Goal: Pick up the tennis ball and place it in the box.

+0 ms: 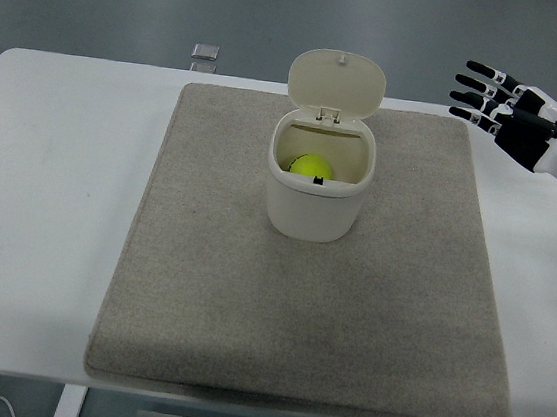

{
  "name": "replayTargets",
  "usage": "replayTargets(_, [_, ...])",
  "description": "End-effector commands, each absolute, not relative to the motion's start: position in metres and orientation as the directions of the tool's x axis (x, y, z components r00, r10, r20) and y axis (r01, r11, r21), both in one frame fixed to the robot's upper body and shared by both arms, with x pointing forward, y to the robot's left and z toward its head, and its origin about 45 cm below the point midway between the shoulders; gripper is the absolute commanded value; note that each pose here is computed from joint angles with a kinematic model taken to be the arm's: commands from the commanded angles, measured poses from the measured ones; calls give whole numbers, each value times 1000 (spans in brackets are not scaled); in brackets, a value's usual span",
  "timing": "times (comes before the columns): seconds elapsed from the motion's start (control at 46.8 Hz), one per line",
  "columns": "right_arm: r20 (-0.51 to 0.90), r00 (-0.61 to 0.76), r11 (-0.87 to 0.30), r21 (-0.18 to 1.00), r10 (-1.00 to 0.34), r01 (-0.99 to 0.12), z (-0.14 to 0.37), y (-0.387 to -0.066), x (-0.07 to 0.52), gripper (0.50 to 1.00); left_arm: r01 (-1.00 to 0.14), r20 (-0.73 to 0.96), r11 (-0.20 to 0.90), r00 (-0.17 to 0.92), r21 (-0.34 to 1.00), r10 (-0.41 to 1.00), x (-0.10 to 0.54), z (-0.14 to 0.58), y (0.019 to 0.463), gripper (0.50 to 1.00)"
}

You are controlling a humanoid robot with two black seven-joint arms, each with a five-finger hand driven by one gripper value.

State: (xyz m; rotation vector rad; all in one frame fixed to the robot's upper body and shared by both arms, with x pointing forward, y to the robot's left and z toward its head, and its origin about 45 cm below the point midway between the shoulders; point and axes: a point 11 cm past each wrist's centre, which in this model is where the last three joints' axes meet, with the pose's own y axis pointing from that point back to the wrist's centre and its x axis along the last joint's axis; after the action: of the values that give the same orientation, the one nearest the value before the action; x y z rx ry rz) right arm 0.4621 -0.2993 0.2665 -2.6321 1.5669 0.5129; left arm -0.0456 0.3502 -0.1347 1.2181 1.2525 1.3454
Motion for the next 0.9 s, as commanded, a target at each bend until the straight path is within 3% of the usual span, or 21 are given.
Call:
replayTargets(0.0, [-377, 413, -491, 134, -829, -861, 265, -293, 463, 856, 7, 79, -79, -107, 997, 991, -46, -135, 350, 992])
replayTargets(0.214, [-468, 388, -491, 119, -794, -863, 262, -280, 465, 856, 9, 79, -79, -107, 997, 991, -46, -135, 350, 992])
replayTargets(0.491, [-462, 365, -466, 124, -808, -876, 259, -283, 466, 862, 9, 79, -79, -107, 997, 991, -46, -135, 350, 992])
replayTargets(0.556, [-449, 356, -457, 137, -820, -879, 257, -284, 466, 907, 9, 81, -80, -107, 997, 991, -46, -135, 350, 992])
replayTargets(0.876, [-435, 350, -446, 141, -830, -884, 260, -284, 468, 909, 9, 81, -80, -105, 997, 991, -46, -135, 350, 992])
